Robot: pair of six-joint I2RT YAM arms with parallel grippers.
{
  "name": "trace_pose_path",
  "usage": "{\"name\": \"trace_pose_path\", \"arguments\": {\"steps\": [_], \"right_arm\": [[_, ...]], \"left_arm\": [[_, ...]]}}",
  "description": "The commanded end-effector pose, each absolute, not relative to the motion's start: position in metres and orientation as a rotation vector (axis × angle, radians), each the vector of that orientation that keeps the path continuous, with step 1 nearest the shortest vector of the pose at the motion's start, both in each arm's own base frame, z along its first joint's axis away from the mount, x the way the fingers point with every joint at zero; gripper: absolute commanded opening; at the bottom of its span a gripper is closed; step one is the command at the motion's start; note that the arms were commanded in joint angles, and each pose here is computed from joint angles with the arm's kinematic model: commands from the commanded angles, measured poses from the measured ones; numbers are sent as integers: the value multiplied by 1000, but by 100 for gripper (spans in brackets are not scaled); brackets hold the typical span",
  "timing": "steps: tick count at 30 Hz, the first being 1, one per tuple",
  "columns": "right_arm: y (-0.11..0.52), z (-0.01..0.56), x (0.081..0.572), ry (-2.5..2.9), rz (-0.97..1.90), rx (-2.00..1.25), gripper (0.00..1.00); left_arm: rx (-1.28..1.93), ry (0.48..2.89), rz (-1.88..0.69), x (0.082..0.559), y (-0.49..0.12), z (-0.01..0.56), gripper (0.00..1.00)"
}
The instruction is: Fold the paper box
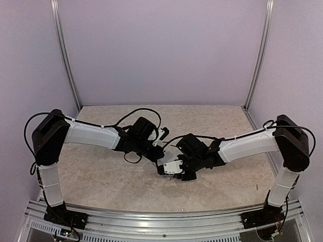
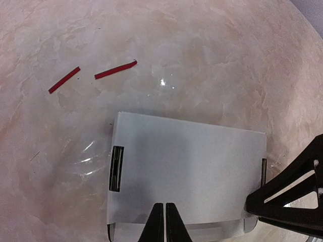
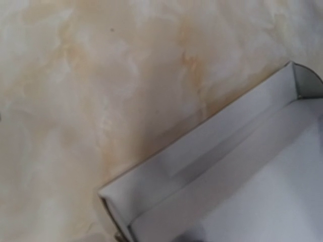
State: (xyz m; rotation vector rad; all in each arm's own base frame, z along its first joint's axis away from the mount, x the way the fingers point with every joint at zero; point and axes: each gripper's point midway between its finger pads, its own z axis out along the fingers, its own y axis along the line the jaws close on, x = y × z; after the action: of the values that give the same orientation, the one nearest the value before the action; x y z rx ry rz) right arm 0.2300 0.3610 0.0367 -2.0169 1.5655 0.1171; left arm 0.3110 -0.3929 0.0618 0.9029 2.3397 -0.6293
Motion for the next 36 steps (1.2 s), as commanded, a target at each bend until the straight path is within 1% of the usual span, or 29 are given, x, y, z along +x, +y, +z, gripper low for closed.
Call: {"name": "trace_pose_path", "arguments": {"steps": [1, 5, 10, 13, 15, 18, 24, 29, 36], "right_arm": [[327, -20, 192, 1683, 160, -2218, 33], [327, -20, 192, 1681, 162, -2220, 33], [327, -20, 192, 1681, 157, -2222, 33], [327, -20, 192, 1680, 154, -2221, 33], [327, -20, 192, 1681, 154, -2223, 33], [327, -20, 192, 1683, 157, -2222, 33], [326, -21, 192, 1688, 154, -2225, 31], [326, -21, 191, 1688, 158, -2226, 31], [326, -23, 190, 1689, 162, -2234, 31]], "left_arm": [[943, 2408, -633, 303, -393, 44, 4], [882, 2395, -595, 305, -381, 53, 8], [761, 2312, -540, 304, -353, 76, 22], [754, 2331, -584, 294, -339, 66, 28], [774, 2316, -629, 294, -344, 65, 28], [828, 2313, -655, 293, -352, 54, 25], [788, 2341, -609, 308, -348, 33, 25], [780, 2344, -621, 311, -345, 29, 21], [770, 2327, -616, 315, -340, 32, 22]]}}
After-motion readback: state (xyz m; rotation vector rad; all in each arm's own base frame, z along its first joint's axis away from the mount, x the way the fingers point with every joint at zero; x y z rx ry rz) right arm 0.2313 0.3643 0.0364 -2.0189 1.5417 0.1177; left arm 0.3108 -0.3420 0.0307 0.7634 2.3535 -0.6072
